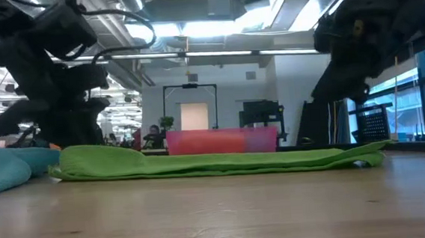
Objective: Roll microfiber towels into tight, uniform cylinder then place into a basket
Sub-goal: Roll the green microfiber cloth
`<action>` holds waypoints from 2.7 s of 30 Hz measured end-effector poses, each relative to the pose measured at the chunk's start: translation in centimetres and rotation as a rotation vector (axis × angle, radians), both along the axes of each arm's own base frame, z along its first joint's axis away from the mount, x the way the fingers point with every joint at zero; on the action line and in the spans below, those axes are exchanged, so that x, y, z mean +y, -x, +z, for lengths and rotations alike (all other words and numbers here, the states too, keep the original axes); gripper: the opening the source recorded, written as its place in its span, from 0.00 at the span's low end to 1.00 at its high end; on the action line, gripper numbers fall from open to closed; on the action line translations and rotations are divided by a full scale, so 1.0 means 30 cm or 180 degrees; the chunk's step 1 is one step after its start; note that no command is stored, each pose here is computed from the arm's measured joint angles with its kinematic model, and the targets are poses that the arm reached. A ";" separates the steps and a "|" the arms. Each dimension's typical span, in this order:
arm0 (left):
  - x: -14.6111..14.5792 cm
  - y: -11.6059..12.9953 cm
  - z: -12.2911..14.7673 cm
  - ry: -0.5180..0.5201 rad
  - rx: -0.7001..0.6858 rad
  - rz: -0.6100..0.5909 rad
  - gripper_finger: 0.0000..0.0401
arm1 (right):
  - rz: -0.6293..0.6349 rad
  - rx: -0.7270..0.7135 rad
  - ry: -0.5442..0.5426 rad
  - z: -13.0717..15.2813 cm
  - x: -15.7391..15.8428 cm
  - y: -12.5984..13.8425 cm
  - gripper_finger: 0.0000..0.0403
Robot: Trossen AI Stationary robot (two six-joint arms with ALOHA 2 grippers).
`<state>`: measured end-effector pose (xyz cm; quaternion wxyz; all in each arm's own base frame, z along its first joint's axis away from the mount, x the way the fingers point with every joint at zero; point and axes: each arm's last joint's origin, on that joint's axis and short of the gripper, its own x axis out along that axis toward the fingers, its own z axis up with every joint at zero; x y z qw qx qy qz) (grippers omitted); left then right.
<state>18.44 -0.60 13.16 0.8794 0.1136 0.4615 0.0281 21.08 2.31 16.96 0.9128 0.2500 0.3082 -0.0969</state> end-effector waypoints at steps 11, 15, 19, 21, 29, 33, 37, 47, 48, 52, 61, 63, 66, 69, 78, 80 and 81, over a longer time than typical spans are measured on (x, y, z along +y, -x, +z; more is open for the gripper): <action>-0.036 -0.019 -0.043 -0.0478 0.0206 -0.0366 0.27 | 0.0005 0.0093 0.0263 -0.085 -0.042 -0.070 0.24; -0.039 -0.015 -0.043 -0.0689 0.0226 -0.0318 0.27 | -0.0034 0.0232 0.0251 -0.118 -0.057 -0.078 0.24; -0.037 -0.015 -0.043 -0.0832 0.0256 -0.0365 0.26 | -0.0060 0.0393 0.0240 -0.154 -0.069 -0.082 0.24; -0.035 -0.014 -0.042 -0.0885 0.0259 -0.0344 0.22 | -0.0072 0.0476 0.0241 -0.172 -0.073 -0.083 0.24; -0.030 -0.013 -0.041 -0.1014 0.0258 -0.0237 0.01 | -0.0077 0.0668 0.0253 -0.223 -0.075 -0.093 0.24; -0.022 -0.010 -0.040 -0.1178 0.0289 -0.0119 0.00 | -0.0077 0.0720 0.0259 -0.233 -0.075 -0.092 0.24; -0.001 -0.010 -0.040 -0.1236 0.0306 0.0028 0.00 | -0.0076 0.0760 0.0261 -0.236 -0.075 -0.089 0.24; 0.065 -0.007 -0.039 -0.1246 0.0361 0.0461 0.00 | -0.0065 0.0953 0.0272 -0.246 -0.075 -0.075 0.24; 0.068 -0.007 -0.039 -0.1246 0.0364 0.0479 0.00 | -0.0063 0.0956 0.0270 -0.246 -0.075 -0.075 0.24; 0.073 -0.006 -0.038 -0.1229 0.0354 0.0529 0.00 | 0.0002 0.0962 0.0269 -0.246 -0.074 -0.075 0.24; 0.067 0.011 0.032 -0.1143 -0.0026 0.0575 0.01 | 0.0267 0.0991 0.0130 -0.218 -0.063 -0.095 0.24; 0.070 0.015 0.043 -0.1139 -0.0083 0.0600 0.01 | 0.0331 0.0963 0.0166 -0.200 -0.063 -0.107 0.24; 0.076 0.024 0.054 -0.1150 -0.0105 0.0649 0.03 | 0.0395 0.1060 0.0234 -0.181 -0.063 -0.123 0.24; 0.084 0.030 0.056 -0.1149 -0.0074 0.0686 0.06 | 0.0379 0.1272 0.0366 -0.172 -0.066 -0.124 0.24; 0.091 0.023 0.063 -0.1073 -0.0193 0.0719 0.16 | 0.0344 0.1523 0.0570 -0.158 -0.072 -0.123 0.24; 0.081 0.009 0.071 -0.0907 -0.0361 0.0605 0.17 | 0.0369 0.1511 0.0565 -0.146 -0.072 -0.134 0.24; 0.074 0.002 0.075 -0.0800 -0.0462 0.0554 0.17 | 0.0376 0.1506 0.0570 -0.137 -0.071 -0.142 0.24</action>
